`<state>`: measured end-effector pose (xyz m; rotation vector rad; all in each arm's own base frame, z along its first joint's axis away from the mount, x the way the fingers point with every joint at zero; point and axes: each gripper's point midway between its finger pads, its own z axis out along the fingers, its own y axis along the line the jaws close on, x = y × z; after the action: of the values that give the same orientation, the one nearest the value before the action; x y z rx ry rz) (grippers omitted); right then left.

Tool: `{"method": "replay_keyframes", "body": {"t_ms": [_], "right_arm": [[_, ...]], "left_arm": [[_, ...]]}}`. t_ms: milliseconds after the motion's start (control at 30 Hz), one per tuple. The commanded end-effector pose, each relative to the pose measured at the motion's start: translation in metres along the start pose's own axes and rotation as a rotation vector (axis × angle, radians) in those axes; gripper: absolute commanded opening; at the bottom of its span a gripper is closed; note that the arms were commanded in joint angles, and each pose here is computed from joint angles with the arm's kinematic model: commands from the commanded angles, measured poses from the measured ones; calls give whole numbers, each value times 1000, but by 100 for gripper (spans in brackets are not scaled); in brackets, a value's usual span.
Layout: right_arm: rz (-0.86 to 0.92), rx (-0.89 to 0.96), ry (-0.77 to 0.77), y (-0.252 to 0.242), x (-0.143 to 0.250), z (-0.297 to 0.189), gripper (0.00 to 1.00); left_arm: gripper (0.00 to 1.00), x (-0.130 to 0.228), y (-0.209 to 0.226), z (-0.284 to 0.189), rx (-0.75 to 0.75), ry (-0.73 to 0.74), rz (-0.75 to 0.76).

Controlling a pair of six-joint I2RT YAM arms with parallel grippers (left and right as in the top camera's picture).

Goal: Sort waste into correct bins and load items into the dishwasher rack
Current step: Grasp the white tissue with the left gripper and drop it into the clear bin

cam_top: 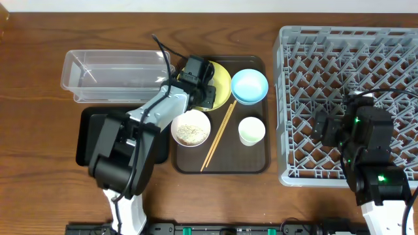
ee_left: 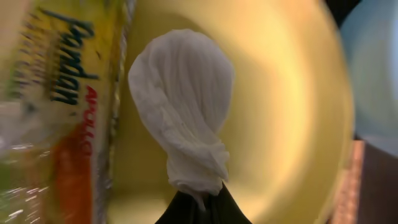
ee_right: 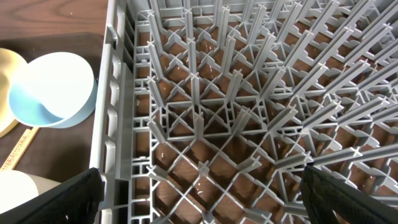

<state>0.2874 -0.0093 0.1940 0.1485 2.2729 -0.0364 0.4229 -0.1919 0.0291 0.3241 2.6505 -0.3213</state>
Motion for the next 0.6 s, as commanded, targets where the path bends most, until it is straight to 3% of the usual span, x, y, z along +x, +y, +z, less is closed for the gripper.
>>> {"method": "replay_keyframes", "body": {"t_ms": [0, 200, 367, 433, 500, 567], "right_arm": [[4, -7, -24, 3, -9, -5, 99], [4, -7, -24, 3, -9, -5, 99], [4, -7, -24, 3, -9, -5, 99], [4, -7, -24, 3, -9, -5, 99], [4, -7, -24, 3, -9, -5, 99], [4, -7, -24, 3, -9, -5, 99]], "left_arm": [[6, -43, -3, -56, 17, -155, 0], [7, -75, 56, -119, -118, -315, -125], [11, -71, 116, -126, -198, -313, -230], [17, -66, 130, -122, -216, -297, -256], [29, -60, 143, -117, -231, -276, -279], [32, -56, 151, -114, -241, -263, -294]]}}
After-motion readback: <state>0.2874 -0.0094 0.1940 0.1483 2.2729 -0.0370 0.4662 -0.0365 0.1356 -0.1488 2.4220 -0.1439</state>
